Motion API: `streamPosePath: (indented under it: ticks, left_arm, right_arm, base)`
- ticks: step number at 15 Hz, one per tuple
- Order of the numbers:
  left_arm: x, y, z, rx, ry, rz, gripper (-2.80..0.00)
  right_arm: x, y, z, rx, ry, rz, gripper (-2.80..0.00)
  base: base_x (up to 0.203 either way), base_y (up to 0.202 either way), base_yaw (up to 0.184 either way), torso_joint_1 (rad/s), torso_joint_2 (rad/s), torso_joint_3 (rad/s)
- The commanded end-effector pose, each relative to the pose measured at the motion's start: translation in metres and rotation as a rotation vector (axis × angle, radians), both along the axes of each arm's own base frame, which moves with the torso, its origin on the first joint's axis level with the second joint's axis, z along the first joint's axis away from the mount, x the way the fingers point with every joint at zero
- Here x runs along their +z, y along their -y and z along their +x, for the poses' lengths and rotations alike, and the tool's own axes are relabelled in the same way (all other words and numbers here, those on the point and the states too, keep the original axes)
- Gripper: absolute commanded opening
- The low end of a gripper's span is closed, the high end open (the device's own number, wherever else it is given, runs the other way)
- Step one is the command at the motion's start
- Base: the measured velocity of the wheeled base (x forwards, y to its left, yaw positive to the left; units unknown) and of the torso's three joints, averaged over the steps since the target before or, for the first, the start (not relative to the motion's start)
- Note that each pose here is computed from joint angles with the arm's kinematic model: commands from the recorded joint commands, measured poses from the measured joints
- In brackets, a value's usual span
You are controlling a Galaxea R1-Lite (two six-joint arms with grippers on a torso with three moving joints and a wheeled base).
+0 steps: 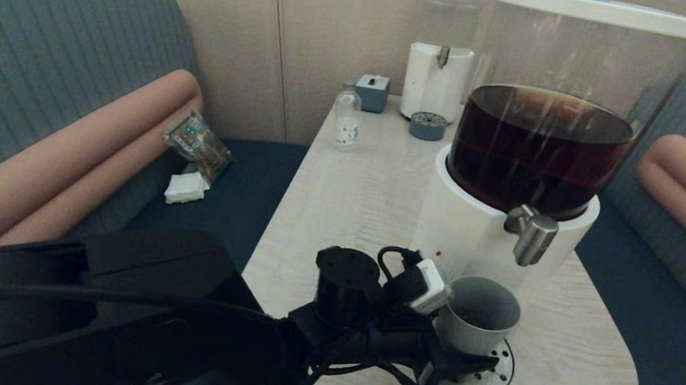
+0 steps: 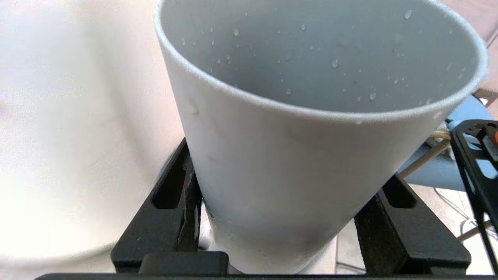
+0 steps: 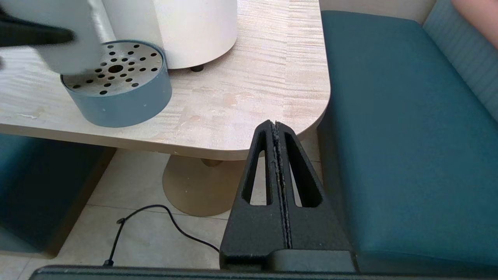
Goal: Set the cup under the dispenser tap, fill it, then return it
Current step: Place the cup next to the water dispenser
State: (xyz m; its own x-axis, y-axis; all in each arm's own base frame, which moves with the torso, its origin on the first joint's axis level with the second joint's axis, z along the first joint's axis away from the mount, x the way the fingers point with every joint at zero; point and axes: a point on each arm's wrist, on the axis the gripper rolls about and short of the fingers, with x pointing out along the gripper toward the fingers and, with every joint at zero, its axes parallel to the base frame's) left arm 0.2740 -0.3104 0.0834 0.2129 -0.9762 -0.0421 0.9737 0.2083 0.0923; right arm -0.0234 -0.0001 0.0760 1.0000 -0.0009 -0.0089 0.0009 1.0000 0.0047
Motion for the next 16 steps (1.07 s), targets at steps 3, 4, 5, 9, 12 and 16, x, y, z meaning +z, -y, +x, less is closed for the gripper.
streamPosePath:
  ticks: [3, 4, 5, 9, 12, 16]
  left_arm:
    - [0.022, -0.044, 0.004, 0.082, 0.009, -0.009, -2.8]
    - [0.025, -0.054, 0.009, 0.111, 0.011, -0.012, -2.8]
    - [0.026, -0.061, 0.014, 0.132, 0.013, -0.012, -2.8]
    - [0.032, -0.111, 0.062, 0.308, 0.043, -0.037, -2.8]
    - [0.029, -0.135, 0.097, 0.399, 0.074, -0.062, -2.8]
    - [0.016, -0.164, 0.141, 0.489, 0.104, -0.11, -2.8]
  right_arm:
    - [0.0, 0.0, 0.0, 0.001, 0.0, 0.0, -2.8]
    - [0.0, 0.0, 0.0, 0.001, 0.0, 0.0, -2.8]
    - [0.0, 0.0, 0.0, 0.001, 0.001, 0.0, -2.8]
    - [0.0, 0.0, 0.0, 0.001, 0.0, 0.0, -2.8]
    - [0.0, 0.0, 0.0, 0.001, 0.001, 0.0, -2.8]
    - [0.0, 0.0, 0.0, 0.001, 0.0, 0.0, -2.8]
  base:
    - [0.0, 0.0, 0.0, 0.0, 0.0, 0.0]
    - [0.0, 0.0, 0.0, 0.0, 0.0, 0.0]
    - [0.0, 0.0, 0.0, 0.0, 0.0, 0.0]
    - [0.0, 0.0, 0.0, 0.0, 0.0, 0.0]
    - [0.0, 0.0, 0.0, 0.0, 0.0, 0.0]
    - [0.0, 0.0, 0.0, 0.0, 0.0, 0.0]
